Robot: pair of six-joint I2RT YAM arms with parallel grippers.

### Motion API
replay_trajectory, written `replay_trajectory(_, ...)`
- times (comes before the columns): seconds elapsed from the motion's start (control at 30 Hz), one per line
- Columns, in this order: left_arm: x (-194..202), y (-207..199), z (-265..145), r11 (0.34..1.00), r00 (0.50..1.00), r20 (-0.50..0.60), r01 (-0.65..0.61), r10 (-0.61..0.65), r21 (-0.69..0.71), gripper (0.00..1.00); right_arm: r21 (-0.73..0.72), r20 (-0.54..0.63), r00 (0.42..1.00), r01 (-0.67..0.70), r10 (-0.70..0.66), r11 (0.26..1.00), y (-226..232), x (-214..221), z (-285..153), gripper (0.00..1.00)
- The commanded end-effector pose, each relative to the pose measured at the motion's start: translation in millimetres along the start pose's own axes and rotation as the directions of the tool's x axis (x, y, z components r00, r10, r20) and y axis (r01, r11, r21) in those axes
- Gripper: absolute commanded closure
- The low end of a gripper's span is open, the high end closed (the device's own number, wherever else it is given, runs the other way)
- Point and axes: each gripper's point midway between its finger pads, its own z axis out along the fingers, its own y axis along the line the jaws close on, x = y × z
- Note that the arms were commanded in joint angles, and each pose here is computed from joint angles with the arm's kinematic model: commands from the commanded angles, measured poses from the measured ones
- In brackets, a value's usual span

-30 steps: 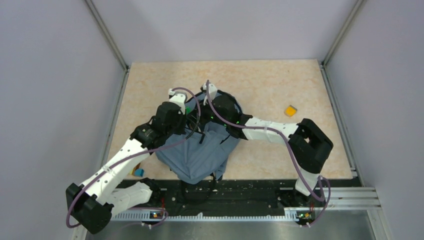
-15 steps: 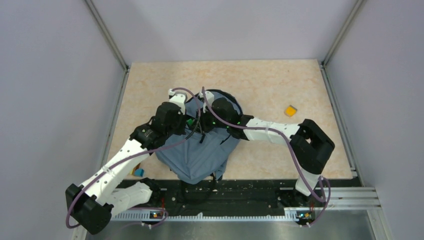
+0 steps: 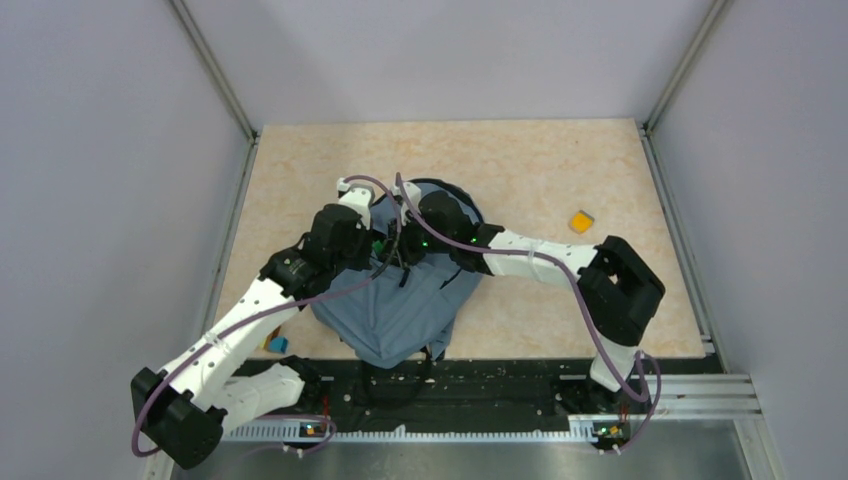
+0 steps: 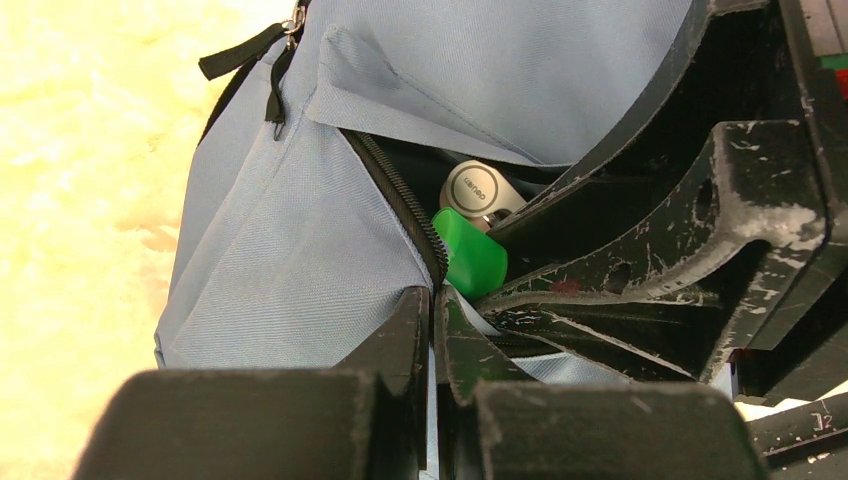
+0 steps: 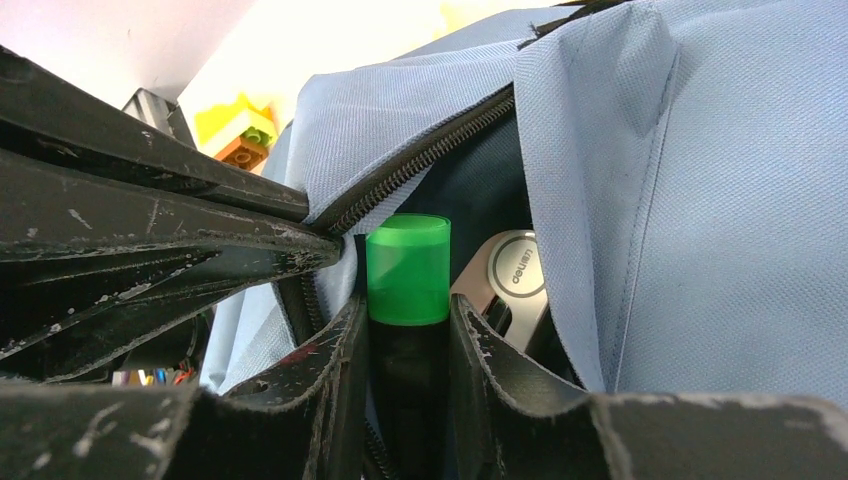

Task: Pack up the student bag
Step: Place the stationery in the student bag.

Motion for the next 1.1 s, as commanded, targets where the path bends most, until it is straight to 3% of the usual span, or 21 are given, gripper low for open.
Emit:
replay_trajectory(0.0,-27,7,-6,1.000,0.993,0.114,0.012,-0.009,-0.027,1.00,-0.025,-0.026,0.999,0.019,-0.019,1.000,12,-1,2,0.73)
replay_trajectory(0.3,-28,6,-7,1.000,0.993,0.117,0.012,-0.009,-0.023,1.00,-0.006,0.011,0.999,0.051,-0.051,0.999,13,-15,-6,0.50)
replay_trajectory(0.57,-28,6,-8,1.000,0.993,0.118,0.014,-0.011,-0.025,1.00,-0.014,0.068,0.994,0.082,-0.081,0.997,21,-29,-22,0.47)
replay_trajectory(0.73,-28,9,-9,0.999,0.992,0.124,0.017,-0.012,-0.035,1.00,0.003,0.181,0.978,0.101,-0.100,0.995,29,-43,-59,0.43)
replay_trajectory(0.9,-29,8,-8,0.999,0.992,0.124,0.016,-0.012,-0.035,1.00,0.209,0.255,0.956,0.094,-0.147,0.973,4,-50,-116,0.36)
replay_trajectory(1.07,-28,7,-7,0.999,0.993,0.120,0.015,-0.012,-0.030,1.00,0.458,0.236,0.966,-0.013,-0.108,0.889,-71,-35,-168,0.31)
